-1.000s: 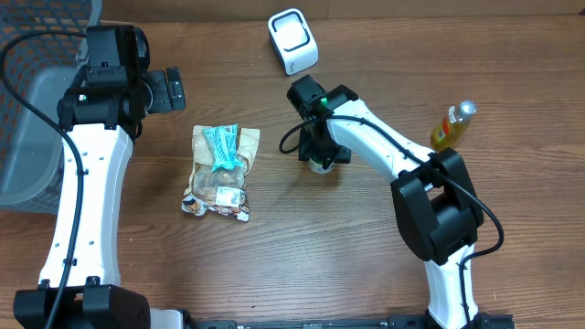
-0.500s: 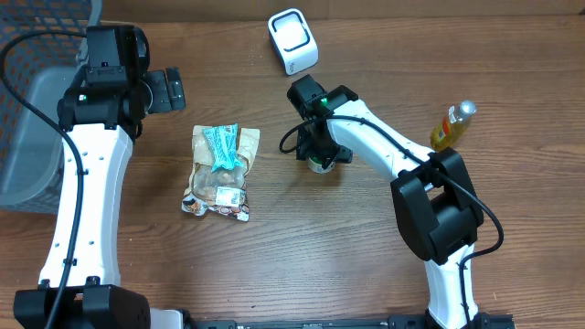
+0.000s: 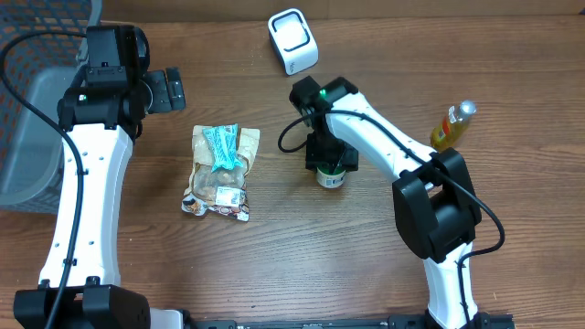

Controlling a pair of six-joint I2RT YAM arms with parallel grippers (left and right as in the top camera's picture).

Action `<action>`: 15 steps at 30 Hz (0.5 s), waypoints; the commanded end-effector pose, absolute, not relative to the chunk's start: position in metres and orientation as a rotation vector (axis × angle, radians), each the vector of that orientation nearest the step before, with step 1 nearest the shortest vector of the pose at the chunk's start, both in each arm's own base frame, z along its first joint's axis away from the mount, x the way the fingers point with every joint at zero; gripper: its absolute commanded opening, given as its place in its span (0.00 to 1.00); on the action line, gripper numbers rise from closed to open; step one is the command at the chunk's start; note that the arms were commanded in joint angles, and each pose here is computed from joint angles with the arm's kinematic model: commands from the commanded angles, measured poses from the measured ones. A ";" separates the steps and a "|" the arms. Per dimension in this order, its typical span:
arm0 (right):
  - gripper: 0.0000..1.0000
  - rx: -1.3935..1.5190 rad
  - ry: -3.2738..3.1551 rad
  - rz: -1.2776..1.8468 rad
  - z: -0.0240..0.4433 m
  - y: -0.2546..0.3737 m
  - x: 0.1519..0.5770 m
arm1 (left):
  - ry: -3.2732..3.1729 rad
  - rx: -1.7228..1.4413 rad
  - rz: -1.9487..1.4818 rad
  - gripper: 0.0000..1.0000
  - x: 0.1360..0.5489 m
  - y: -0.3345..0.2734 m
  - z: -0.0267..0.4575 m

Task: Scan the item barcode
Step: 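Close the right gripper on the jar lid and lift the jar, then tilt the jar sideways and carry it toward the white scanner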

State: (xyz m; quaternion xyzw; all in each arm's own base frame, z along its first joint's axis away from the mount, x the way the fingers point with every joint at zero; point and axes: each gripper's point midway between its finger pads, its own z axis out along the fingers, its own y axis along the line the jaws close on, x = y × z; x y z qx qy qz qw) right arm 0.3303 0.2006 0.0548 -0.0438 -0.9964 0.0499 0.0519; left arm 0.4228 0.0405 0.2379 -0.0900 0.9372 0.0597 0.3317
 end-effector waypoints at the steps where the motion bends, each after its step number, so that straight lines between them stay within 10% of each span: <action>1: 0.52 -0.147 -2.996 -0.070 0.086 0.227 0.329 | 2.443 -0.227 0.165 1.00 0.424 0.041 0.240; 15: 0.49 -0.120 -2.669 -0.415 0.124 0.266 0.275 | 2.443 -0.228 0.165 1.00 0.424 0.041 0.240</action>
